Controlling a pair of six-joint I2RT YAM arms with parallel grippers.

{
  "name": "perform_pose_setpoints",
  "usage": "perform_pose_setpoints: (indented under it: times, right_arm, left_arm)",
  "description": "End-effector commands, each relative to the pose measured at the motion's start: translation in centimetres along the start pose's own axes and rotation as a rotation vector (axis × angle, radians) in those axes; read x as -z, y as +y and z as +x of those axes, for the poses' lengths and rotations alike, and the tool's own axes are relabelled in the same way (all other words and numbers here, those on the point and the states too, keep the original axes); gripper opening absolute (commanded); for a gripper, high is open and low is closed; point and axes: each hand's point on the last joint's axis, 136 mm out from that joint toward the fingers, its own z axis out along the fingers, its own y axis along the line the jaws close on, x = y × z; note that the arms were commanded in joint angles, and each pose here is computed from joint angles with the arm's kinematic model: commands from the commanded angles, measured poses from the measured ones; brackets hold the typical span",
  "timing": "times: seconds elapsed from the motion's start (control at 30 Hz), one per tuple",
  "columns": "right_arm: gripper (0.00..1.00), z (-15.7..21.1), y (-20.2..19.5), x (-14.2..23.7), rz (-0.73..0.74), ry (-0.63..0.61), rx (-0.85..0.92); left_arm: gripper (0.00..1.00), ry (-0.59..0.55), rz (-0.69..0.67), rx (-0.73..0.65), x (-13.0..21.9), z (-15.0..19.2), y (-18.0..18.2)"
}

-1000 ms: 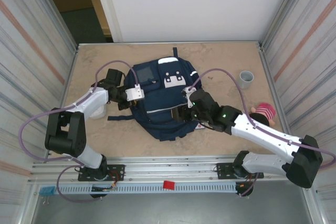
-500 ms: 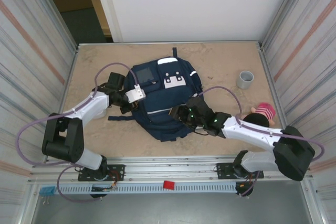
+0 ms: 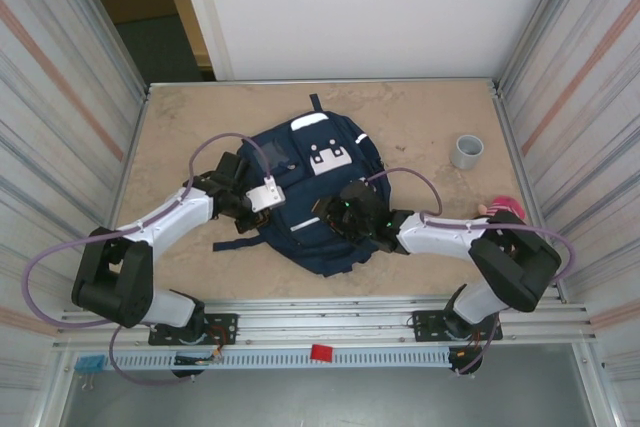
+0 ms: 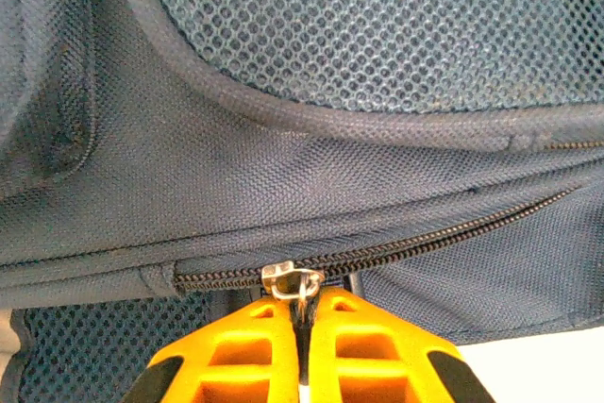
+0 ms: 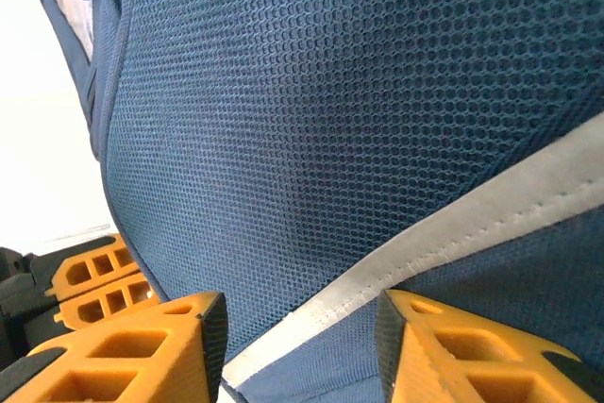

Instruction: Pack the student bag

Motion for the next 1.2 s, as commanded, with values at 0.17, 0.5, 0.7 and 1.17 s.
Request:
perform_pose_setpoints:
  times: [0.17,0.5,0.7,1.17]
  right_arm:
    - [0.42,-1.5,3.4,0.6,-0.083,-0.05,-0.004]
    - [0.74,-1.8,-4.3,5.6,0.123,-0.099,-0.08]
    - [0.74,-1.9,-3.8,4.9,0.084,-0.084,-0.107]
    - [0.85,-1.2,-4.8,5.4,0.141,-0.073,-0.136]
  left_arm:
    - [0.0,-0.008,-0.052,0.097,0.2,0.2,0.4]
    - [0.0,-0.06,-0.073,0.136,0.6,-0.6,1.1]
    - [0.0,-0.087,-0.054,0.153,0.7,-1.1,0.9]
    - [0.0,-0.086,-0.057,0.177,0.1,-0.9,1.0]
